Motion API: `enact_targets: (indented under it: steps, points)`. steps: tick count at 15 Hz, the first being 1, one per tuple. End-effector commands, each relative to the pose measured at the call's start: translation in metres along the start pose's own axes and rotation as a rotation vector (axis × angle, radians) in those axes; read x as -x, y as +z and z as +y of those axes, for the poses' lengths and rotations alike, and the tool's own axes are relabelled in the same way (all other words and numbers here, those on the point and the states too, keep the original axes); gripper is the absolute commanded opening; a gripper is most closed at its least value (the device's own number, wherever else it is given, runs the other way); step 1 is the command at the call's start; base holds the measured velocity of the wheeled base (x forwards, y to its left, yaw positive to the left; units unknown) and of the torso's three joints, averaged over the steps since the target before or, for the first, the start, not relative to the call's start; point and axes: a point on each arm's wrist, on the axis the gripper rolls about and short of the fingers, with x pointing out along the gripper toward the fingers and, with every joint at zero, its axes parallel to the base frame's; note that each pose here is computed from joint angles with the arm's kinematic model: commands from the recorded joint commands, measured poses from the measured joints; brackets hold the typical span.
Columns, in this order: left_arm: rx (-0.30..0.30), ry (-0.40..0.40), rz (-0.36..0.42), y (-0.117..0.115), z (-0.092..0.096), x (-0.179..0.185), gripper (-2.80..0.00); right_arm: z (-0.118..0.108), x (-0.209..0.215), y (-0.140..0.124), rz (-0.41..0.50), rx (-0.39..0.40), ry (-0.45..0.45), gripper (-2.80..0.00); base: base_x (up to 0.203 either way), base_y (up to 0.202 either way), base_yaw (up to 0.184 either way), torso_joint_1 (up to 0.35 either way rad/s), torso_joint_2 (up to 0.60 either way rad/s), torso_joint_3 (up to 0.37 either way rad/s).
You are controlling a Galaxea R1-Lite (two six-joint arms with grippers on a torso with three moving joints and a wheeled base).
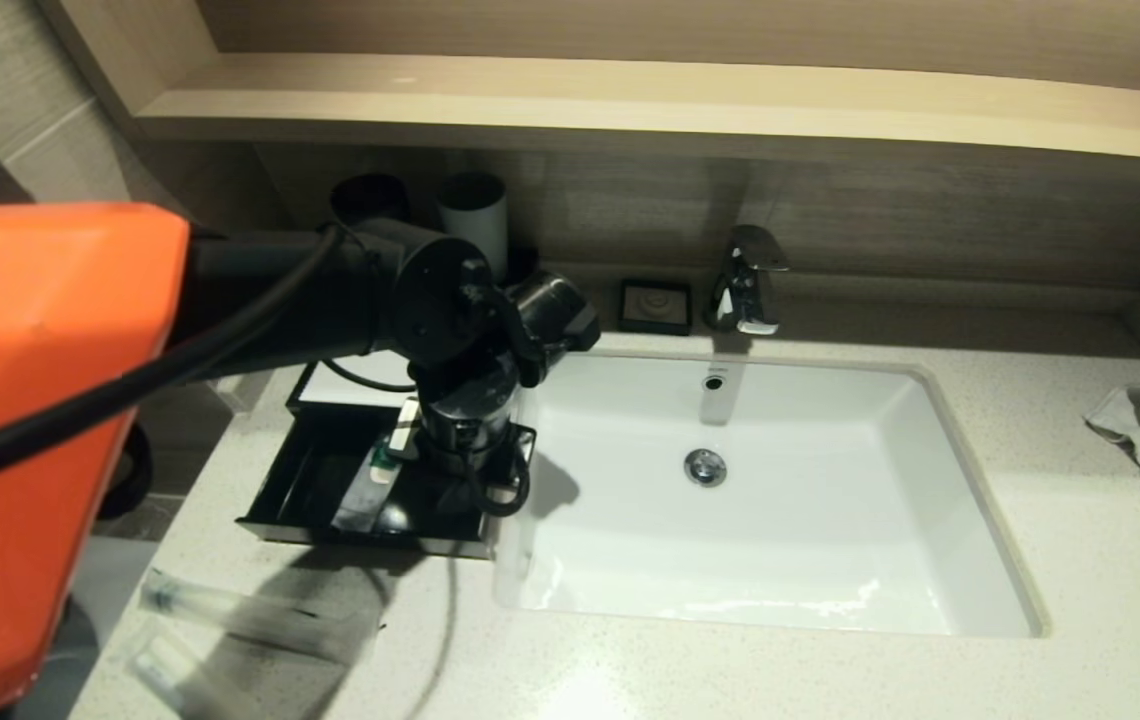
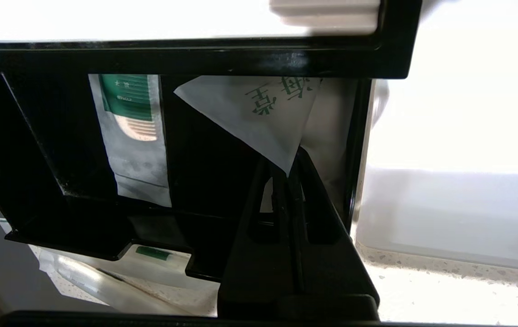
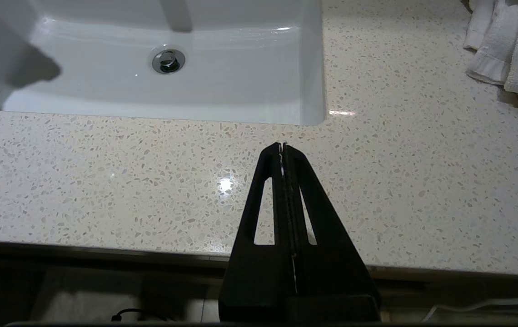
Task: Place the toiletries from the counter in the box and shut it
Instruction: Place the bathroom toiletry into the drawer
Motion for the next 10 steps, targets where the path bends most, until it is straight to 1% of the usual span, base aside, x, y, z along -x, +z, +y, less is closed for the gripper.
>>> enact_targets:
  steps: [1,5,8,10]
  points:
    - [-0.001,0.006,0.005,0.0,-0.001,-0.002,-2.8,0.0,0.0,0.0,0.0,0.0,0.0,-2.8,0.0,0.0,0.0,0.0,0.0,0.0]
    - [0.002,0.008,-0.001,0.003,0.001,-0.007,-2.8,0.0,0.0,0.0,0.0,0.0,0.0,-2.8,0.0,0.0,0.0,0.0,0.0,0.0]
    - [-0.01,0.001,-0.027,0.007,0.001,-0.009,-2.8,0.0,0.0,0.0,0.0,0.0,0.0,-2.8,0.0,0.0,0.0,0.0,0.0,0.0]
    - [-0.007,-0.009,-0.051,0.01,0.001,-0.009,-2.8,0.0,0.0,0.0,0.0,0.0,0.0,-2.8,0.0,0.0,0.0,0.0,0.0,0.0]
